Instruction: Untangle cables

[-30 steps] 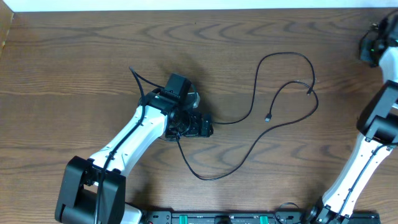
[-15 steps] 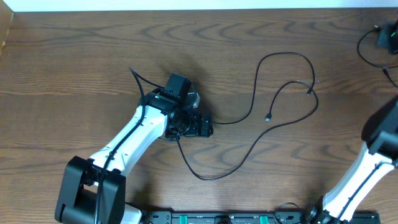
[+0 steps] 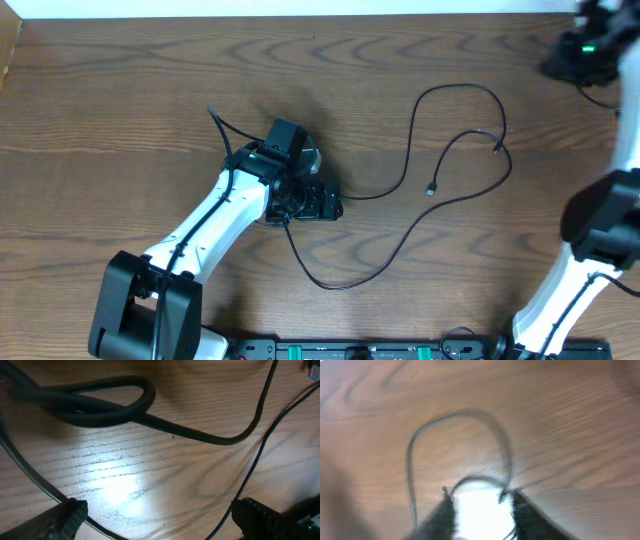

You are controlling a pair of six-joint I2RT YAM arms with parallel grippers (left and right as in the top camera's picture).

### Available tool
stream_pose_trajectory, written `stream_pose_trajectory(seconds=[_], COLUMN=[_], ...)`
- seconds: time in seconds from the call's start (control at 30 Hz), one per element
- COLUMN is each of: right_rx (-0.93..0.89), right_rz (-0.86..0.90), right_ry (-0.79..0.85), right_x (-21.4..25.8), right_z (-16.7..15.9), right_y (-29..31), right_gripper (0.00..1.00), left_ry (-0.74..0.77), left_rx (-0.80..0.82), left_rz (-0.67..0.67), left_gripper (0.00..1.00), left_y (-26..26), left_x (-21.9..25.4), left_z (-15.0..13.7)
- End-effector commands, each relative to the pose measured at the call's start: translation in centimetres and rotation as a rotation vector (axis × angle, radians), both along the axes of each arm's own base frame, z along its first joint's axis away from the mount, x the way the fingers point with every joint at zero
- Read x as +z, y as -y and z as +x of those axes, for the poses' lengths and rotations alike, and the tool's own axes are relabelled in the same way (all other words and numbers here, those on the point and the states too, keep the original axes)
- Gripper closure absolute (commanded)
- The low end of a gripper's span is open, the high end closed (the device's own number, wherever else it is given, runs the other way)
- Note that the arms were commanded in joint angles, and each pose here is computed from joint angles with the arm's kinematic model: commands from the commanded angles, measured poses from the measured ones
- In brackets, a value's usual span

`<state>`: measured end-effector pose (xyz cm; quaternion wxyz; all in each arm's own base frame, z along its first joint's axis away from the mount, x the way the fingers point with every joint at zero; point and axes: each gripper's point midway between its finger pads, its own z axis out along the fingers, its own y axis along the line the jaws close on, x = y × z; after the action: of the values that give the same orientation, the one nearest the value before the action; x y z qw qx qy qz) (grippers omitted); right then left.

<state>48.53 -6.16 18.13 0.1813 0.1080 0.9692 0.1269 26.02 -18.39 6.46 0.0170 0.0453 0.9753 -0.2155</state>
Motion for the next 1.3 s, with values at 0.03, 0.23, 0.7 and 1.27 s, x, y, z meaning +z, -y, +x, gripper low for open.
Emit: stream_pose_trajectory(seconds=[0.03, 0.23, 0.7, 1.27], right_rx=[-0.016, 0.011, -0.01, -0.216], right_rz=[0.122, 0.148, -0.066, -0.17], right_ry=[-0.119, -0.319, -0.408, -0.417], right_x=[-0.9, -5.2, -14.3, -18.4], right_z=[-1.5, -5.0, -8.5, -9.9], right_y=[-6.5, -13.4, -18.1, -16.3], right_gripper=[0.46, 0.27, 0.14, 0.01], left_ry=[0.012, 0.012, 0.012, 0.012], left_rx=[-0.018, -0.018, -0.018, -0.018], left_rz=[-0.008, -0.008, -0.008, -0.008], left_gripper=[0.02, 0.02, 0.02, 0.02], left_y=[0.2, 0.2, 0.2, 0.2], left_x=[0.4, 0.4, 0.4, 0.4], left_z=[0.2, 0.2, 0.2, 0.2])
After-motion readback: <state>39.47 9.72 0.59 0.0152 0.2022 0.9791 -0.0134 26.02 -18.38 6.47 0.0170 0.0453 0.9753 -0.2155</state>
